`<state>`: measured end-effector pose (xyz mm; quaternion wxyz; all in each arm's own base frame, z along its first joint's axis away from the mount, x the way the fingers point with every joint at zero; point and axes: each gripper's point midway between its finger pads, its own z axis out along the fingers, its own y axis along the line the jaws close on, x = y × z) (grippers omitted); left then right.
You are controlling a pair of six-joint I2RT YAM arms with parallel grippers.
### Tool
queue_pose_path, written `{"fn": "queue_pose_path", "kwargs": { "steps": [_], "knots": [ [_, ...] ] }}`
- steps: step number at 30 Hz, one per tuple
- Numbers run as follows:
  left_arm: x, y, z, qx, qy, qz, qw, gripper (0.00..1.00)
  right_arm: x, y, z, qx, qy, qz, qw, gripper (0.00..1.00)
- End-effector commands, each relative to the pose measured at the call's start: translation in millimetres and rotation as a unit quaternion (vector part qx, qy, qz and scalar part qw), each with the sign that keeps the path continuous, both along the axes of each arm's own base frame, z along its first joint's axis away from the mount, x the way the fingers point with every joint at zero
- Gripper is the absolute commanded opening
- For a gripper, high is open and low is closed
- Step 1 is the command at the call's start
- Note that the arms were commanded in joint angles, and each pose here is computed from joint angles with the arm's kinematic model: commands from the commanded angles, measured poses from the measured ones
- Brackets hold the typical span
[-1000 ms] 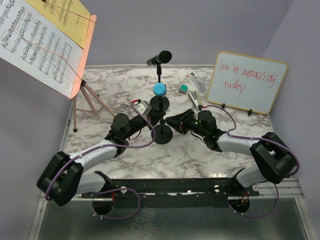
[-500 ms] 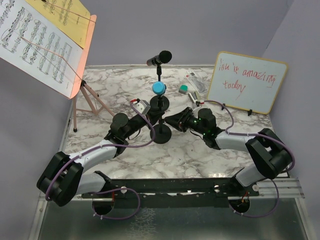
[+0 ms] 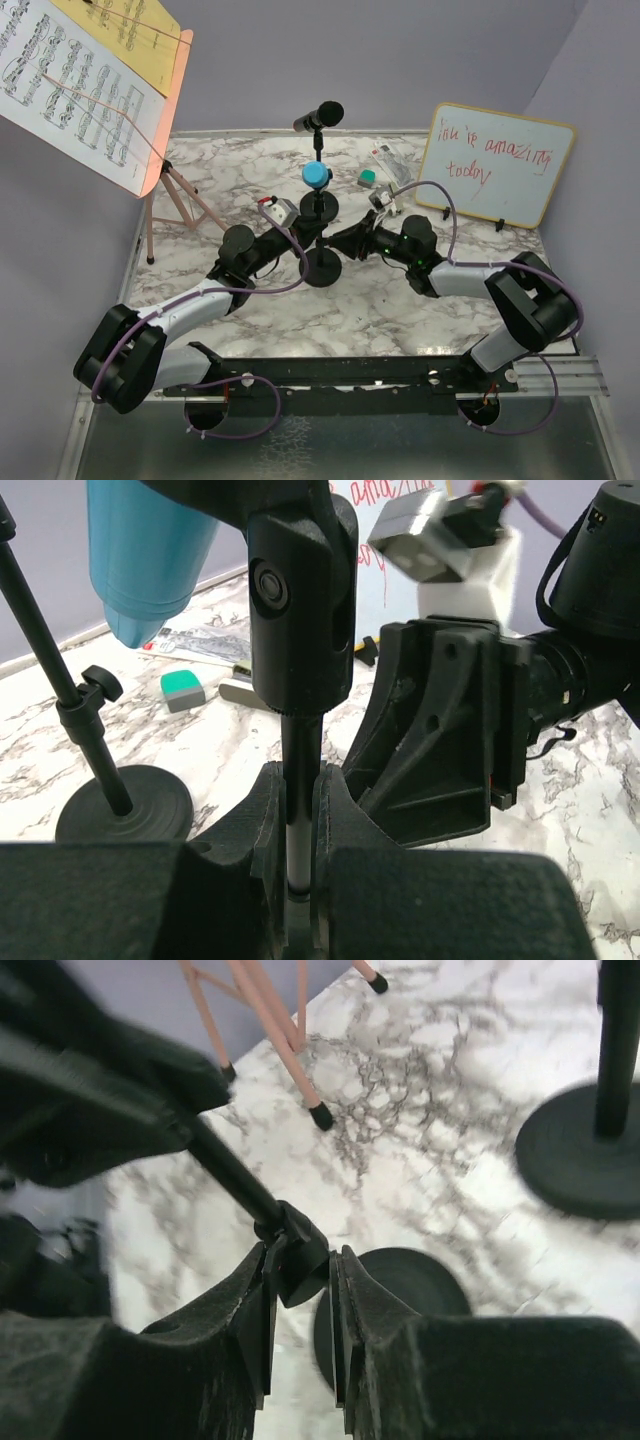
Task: Pack up the instrument practice props
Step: Unscrew the knob on the microphone stand.
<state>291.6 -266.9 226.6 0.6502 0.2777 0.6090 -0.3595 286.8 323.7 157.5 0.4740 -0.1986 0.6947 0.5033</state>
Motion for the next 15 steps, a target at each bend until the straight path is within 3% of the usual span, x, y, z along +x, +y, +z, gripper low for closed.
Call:
{"fn": "queue_pose_path", "kwargs": {
  "steps": [1, 8, 15],
  "knots": [
    [-5, -4, -25, 0.024, 0.043, -0.021, 0.999, 0.0, -43, 14, -22, -0.108, -0.246, 0.18, 0.946, 0.0],
    [-9, -7, -25, 0.025, 0.043, -0.039, 0.998, 0.0, -41, 5, -39, -0.207, -0.383, 0.243, 0.867, 0.0],
    [-11, -10, -27, 0.031, 0.044, -0.054, 0.997, 0.0, -31, -8, -34, -0.265, -0.441, 0.23, 0.826, 0.0]
  ]
}}
